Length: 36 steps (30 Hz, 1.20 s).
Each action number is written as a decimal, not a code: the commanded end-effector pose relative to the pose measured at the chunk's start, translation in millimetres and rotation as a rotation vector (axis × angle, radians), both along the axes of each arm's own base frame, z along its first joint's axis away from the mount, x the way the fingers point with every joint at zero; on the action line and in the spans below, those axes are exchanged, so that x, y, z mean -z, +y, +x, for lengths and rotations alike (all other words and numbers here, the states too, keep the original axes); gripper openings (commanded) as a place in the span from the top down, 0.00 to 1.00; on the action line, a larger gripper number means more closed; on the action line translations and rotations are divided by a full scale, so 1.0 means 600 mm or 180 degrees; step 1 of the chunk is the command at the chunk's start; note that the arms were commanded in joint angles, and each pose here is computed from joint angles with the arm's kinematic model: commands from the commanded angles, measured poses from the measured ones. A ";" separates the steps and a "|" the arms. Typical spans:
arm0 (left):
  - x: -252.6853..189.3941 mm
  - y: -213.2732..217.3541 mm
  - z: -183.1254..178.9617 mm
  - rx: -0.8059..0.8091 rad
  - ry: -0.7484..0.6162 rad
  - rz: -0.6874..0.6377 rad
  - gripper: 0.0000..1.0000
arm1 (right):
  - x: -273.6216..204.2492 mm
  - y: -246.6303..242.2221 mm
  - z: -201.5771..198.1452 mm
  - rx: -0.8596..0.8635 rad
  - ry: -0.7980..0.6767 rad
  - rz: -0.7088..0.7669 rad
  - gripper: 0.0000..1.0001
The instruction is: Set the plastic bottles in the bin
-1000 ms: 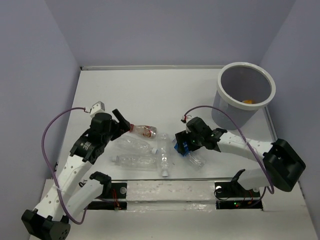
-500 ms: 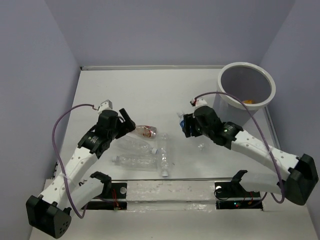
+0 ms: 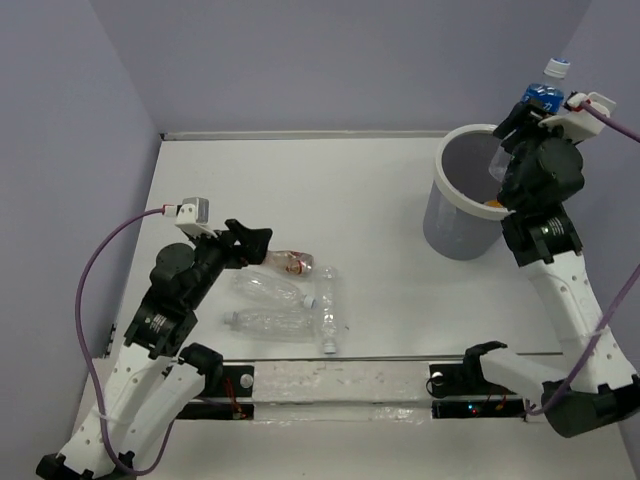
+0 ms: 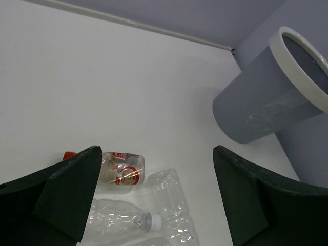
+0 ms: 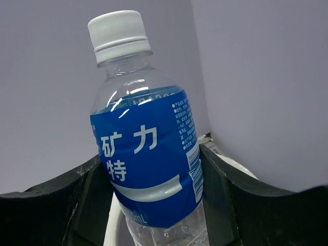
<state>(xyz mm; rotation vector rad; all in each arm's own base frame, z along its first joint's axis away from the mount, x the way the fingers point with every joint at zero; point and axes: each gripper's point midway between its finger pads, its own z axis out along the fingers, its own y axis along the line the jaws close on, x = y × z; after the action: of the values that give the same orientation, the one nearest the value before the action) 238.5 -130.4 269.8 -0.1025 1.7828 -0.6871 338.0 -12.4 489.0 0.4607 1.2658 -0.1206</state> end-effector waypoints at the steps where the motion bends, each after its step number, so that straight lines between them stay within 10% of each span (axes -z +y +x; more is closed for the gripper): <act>1: -0.007 -0.007 -0.004 0.0167 -0.0198 0.0159 0.01 | 0.060 -0.053 0.094 0.0334 0.0234 -0.0019 0.58; 4: 0.003 -0.006 -0.005 0.0197 -0.0151 0.0288 0.01 | 0.076 -0.062 0.107 0.0329 0.0337 -0.0041 0.02; 11: -0.003 -0.007 -0.010 0.0275 -0.0229 0.0365 0.01 | 0.035 0.073 0.064 -0.1106 0.0354 0.0246 0.00; 20: -0.006 0.018 -0.020 0.0037 -0.0268 0.0272 0.01 | 0.326 0.473 -0.129 -0.3485 0.1753 0.0610 0.00; 36: 0.006 0.023 -0.016 -0.0044 -0.0171 0.0266 0.01 | 0.610 0.579 -0.209 -0.3704 0.2934 0.0922 0.00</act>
<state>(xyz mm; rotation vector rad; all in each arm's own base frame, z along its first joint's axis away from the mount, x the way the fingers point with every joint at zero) 227.1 -114.6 266.1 -0.0423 1.7646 -0.5920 210.5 309.4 118.7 -0.2428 2.3376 0.7986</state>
